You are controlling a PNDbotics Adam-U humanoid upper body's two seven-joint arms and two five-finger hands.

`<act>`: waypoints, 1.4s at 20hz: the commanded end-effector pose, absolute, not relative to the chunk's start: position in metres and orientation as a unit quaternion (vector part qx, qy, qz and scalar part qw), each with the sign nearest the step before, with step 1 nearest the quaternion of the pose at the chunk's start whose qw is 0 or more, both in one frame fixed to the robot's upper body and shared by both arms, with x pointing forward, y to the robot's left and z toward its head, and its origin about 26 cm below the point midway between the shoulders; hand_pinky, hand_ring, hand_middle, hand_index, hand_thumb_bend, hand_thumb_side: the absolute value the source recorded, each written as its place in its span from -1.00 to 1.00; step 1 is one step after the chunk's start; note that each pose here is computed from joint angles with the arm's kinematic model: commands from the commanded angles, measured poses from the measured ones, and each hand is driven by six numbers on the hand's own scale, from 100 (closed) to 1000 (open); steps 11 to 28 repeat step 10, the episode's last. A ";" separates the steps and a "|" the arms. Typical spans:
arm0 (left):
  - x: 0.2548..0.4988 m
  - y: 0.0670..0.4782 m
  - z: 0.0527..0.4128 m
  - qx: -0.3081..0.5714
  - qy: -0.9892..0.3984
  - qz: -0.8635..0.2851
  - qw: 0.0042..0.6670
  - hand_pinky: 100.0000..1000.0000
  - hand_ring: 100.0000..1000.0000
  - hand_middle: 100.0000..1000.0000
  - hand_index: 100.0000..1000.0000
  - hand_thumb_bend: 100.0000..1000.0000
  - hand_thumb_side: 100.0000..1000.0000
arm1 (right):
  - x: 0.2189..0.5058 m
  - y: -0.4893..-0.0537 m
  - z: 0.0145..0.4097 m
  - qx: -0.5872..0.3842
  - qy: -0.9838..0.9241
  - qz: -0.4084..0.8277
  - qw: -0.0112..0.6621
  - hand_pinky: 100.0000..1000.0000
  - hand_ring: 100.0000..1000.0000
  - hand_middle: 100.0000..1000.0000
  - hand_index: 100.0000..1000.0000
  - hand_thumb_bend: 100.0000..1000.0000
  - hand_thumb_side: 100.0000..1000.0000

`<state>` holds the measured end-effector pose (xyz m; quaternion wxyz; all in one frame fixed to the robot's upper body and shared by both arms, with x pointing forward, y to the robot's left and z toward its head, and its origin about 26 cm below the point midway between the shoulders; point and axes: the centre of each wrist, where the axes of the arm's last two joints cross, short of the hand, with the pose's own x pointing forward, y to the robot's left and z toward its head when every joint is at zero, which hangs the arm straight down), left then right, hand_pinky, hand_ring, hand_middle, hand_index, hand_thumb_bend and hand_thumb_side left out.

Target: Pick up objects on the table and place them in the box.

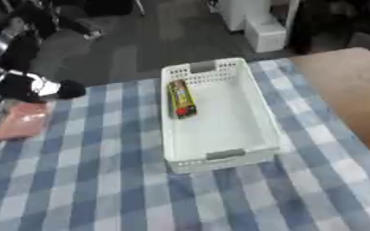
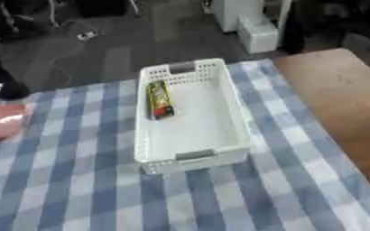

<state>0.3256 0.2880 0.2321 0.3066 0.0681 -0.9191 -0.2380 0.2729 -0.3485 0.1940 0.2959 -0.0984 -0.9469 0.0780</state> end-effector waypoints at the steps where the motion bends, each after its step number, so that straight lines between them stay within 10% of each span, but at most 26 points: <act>1: 0.304 0.274 0.236 0.060 -0.943 -0.176 0.277 0.57 0.26 0.62 0.96 0.70 -0.14 | 0.268 -0.353 0.196 -0.120 -0.949 0.072 0.284 -0.37 0.00 0.34 0.26 -0.35 0.72; 28: 0.298 0.264 0.204 0.075 -0.958 -0.125 0.248 0.50 0.18 0.56 0.90 0.75 -0.18 | 0.257 -0.358 0.170 -0.157 -0.943 0.063 0.286 -0.37 0.00 0.32 0.25 -0.35 0.71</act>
